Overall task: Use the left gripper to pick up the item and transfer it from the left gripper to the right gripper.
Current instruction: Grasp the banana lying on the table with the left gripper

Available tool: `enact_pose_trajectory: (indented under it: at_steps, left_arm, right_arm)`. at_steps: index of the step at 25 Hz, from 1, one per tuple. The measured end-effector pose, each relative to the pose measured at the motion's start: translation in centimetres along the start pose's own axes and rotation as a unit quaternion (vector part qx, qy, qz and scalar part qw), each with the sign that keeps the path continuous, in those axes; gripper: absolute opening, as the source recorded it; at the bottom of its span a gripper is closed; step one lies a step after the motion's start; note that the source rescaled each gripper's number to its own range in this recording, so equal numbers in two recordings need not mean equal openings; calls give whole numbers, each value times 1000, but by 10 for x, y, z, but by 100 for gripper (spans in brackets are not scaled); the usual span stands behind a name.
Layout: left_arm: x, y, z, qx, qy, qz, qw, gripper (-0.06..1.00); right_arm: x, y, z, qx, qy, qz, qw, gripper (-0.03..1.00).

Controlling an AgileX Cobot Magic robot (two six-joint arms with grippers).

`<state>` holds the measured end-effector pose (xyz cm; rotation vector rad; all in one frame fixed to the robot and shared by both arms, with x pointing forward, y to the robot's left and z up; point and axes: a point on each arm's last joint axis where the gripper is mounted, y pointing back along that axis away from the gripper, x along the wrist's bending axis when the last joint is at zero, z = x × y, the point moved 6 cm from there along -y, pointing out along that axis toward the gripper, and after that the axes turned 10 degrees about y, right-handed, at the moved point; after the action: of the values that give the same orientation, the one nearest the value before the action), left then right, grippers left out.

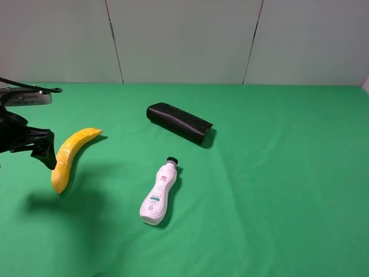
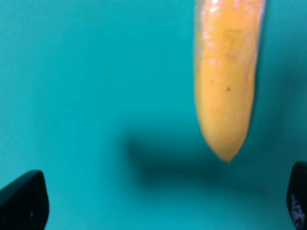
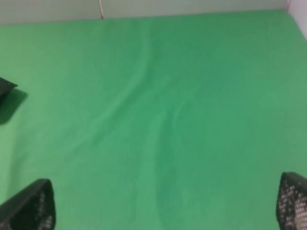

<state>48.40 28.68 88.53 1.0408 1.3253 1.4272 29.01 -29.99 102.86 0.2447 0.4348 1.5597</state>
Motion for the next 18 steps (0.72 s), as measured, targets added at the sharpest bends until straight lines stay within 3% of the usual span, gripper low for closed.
enact_pose_trajectory:
  at_steps: [18]
  left_arm:
    - [-43,-40,15,2,-35,26,999,100]
  right_arm:
    - [0,0,0,0,0,0,1000,100]
